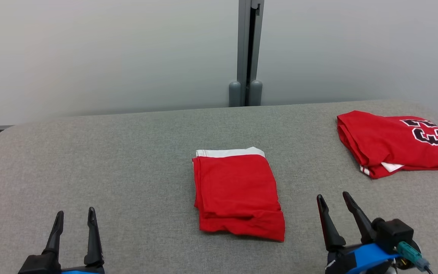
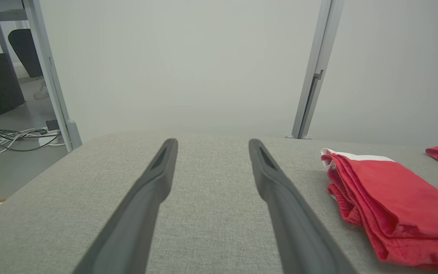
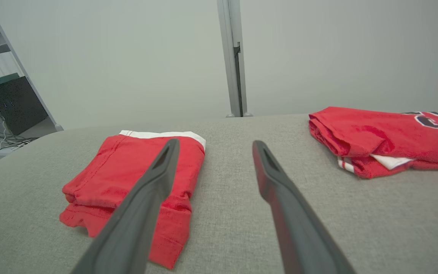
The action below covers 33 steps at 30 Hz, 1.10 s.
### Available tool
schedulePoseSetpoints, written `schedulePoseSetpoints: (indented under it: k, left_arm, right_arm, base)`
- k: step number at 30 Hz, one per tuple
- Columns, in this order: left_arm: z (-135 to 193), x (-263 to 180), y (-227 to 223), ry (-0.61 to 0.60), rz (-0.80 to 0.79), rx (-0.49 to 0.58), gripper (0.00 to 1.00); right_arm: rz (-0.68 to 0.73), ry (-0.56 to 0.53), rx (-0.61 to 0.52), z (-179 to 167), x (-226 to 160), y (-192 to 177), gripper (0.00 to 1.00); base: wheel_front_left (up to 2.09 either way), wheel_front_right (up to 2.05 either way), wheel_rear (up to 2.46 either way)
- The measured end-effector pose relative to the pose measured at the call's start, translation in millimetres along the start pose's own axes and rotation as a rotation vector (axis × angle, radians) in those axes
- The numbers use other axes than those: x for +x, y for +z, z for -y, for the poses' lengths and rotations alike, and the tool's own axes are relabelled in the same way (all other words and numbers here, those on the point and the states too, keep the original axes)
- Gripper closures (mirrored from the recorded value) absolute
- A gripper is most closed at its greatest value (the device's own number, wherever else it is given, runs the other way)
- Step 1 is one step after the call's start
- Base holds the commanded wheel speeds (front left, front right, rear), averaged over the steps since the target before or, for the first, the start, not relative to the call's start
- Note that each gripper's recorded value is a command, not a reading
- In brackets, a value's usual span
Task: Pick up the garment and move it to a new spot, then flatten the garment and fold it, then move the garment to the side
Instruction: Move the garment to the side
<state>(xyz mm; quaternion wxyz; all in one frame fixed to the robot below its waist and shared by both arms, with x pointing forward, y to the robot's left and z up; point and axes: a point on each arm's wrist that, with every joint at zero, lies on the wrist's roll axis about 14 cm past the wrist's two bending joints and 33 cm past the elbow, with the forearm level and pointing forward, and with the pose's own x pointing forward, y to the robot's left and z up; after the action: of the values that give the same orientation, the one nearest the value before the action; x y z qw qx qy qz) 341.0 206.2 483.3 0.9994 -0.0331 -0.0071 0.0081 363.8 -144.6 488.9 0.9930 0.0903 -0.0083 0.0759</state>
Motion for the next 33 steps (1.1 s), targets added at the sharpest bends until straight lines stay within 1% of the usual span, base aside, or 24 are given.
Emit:
schedulePoseSetpoints:
  k: [3, 6, 12, 16, 20, 23, 27, 33]
  left_arm:
    - [0, -1, -1, 0.002, -0.003, -0.001, 0.00]
    - [-1, -1, -2, 0.006, -0.006, -0.001, 0.00]
    - [-6, -2, -6, 0.023, -0.020, -0.002, 0.00]
    - [-10, 2, -8, 0.037, -0.025, -0.003, 0.00]
    - [-17, 3, -10, 0.060, -0.036, -0.005, 0.00]
    - [-23, 4, -13, 0.079, -0.046, -0.006, 0.00]
    - [-27, 6, -16, 0.094, -0.054, -0.010, 0.00]
    - [-30, 10, -20, 0.106, -0.068, -0.020, 0.00]
  right_arm:
    - [0.013, 0.039, -0.017, -10, 13, 6, 0.00]
    - [0.042, 0.093, -0.045, -24, 33, 19, 0.00]
    - [0.057, 0.184, -0.090, -49, 73, 32, 0.00]
    - [-0.020, 0.200, -0.111, -50, 93, 12, 0.00]
    - [-0.132, 0.202, -0.123, -47, 106, -20, 0.00]
    - [-0.226, 0.199, -0.123, -44, 108, -49, 0.00]
    - [-0.312, 0.189, -0.109, -41, 109, -75, 0.00]
    - [-0.436, 0.176, -0.077, -40, 99, -114, 0.00]
  base:
    - [0.00, 0.00, 0.00]
    - [0.00, 0.00, 0.00]
    - [0.00, 0.00, 0.00]
    - [0.00, 0.00, 0.00]
    - [0.00, 0.00, 0.00]
    - [0.00, 0.00, 0.00]
    - [0.00, 0.00, 0.00]
    - [0.00, 0.00, 0.00]
